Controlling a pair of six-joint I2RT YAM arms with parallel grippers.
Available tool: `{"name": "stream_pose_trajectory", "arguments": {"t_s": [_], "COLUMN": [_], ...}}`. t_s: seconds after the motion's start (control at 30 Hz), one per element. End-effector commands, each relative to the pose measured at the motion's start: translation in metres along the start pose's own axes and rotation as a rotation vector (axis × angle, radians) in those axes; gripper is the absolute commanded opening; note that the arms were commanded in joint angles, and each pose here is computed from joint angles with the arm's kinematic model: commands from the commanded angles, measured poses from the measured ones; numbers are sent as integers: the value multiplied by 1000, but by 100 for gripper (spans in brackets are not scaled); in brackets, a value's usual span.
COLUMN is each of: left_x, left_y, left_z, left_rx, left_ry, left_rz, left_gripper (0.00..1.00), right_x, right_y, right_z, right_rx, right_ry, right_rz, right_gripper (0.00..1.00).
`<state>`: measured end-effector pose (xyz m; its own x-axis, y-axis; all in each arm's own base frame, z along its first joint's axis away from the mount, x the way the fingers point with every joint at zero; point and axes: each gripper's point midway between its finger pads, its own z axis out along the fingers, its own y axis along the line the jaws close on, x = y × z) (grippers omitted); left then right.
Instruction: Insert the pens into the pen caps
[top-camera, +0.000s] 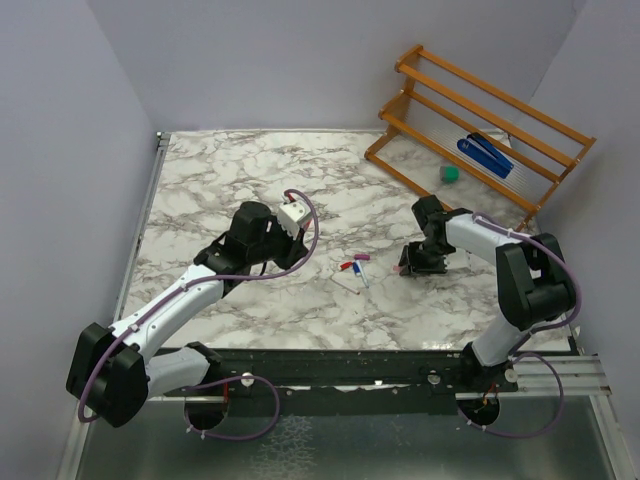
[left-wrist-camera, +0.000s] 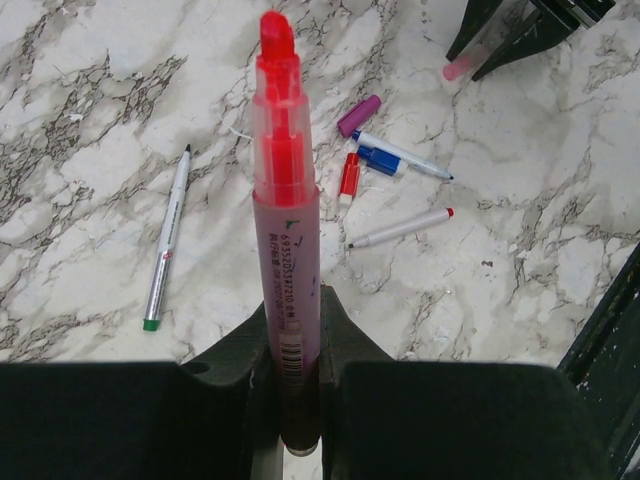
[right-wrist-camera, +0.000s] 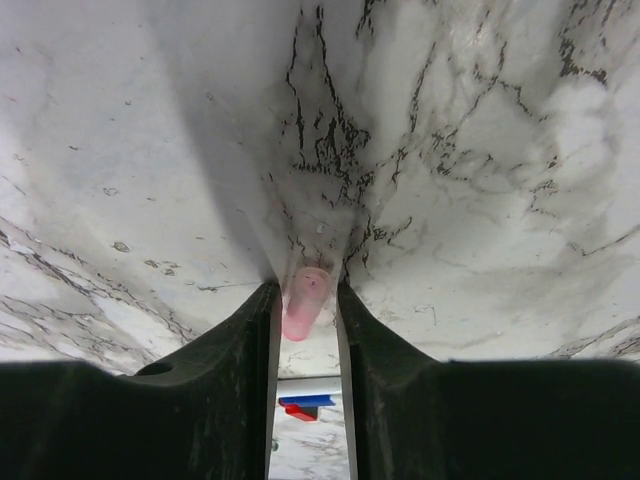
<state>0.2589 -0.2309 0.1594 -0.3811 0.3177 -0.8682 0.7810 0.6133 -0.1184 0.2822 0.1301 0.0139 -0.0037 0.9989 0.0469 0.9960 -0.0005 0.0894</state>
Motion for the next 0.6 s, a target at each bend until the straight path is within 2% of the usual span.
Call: {"name": "stream_pose_trajectory", "arguments": {"t_s": [0.0, 0.1, 0.27, 0.43, 0.57], "left_x": [5, 3, 0, -4, -11], "left_y": [-4, -4, -8, -11, -15], "left_z": [1, -1, -4, -7, -9], "left_rx": [24, 25, 38, 51, 68], "left_ry": [5, -1, -16, -27, -44], "left_rz": [2, 3, 4, 4, 5], "left_gripper": [0, 0, 0, 0, 0], "right_x": [-5, -6, -6, -14, -12], "right_y": [-20, -25, -25, -6, 40], "right_z": [15, 16, 14, 0, -35], "right_rx": [76, 86, 64, 2, -185], "right_ry": [-7, -9, -3, -73, -185], "right_rz": [3, -1, -33, -193, -459], "right_gripper": [31, 24, 2, 0, 0]}}
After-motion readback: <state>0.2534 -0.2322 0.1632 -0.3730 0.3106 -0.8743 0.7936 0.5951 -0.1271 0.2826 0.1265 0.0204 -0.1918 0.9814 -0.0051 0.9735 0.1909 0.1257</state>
